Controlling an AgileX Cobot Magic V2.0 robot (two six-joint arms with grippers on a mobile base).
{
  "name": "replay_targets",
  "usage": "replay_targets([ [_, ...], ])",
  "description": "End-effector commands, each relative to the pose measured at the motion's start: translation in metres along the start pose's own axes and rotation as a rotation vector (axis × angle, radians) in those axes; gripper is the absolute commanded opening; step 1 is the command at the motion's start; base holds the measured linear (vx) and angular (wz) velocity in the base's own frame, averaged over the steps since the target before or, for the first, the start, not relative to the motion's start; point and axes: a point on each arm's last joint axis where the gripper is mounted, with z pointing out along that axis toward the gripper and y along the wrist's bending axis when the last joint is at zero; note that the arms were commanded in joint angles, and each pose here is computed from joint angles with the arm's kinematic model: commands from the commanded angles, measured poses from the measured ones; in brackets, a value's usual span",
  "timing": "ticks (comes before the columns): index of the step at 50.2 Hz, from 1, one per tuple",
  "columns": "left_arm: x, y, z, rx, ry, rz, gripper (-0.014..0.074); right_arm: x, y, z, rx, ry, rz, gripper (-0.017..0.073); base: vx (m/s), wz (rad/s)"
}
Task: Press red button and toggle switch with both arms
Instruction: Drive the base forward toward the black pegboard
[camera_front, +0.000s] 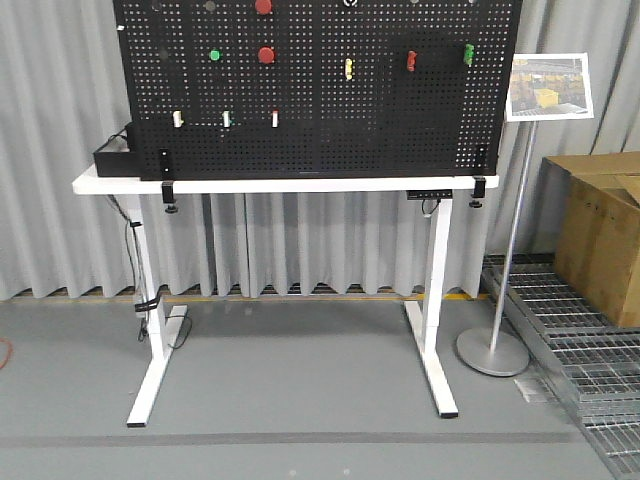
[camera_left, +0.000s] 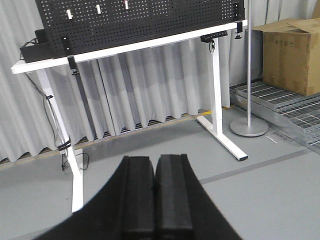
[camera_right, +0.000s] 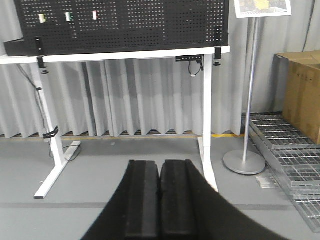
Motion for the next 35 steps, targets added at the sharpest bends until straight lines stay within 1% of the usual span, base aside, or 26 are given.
replay_targets([
  [1,0.0031,-0.0005,0.0006,-0.005,-0.065,-0.009,0.0002,-0.0049,0.0006,-0.0009,-0.006,-0.092,-0.02,-0.0003,0.24,-0.09],
  [18,0.0031,-0.0005,0.0006,-0.005,-0.065,-0.009,0.0002,-0.0049,0.0006,-0.0009,-0.006,-0.092,-0.02,-0.0003,0.32,-0.07],
  [35,0.0031,-0.0005,0.0006,-0.005,-0.065,-0.009,0.0002,-0.0048,0.0006,-0.0009,-0.006,-0.091,-0.02,-0.0003,0.45,0.05],
])
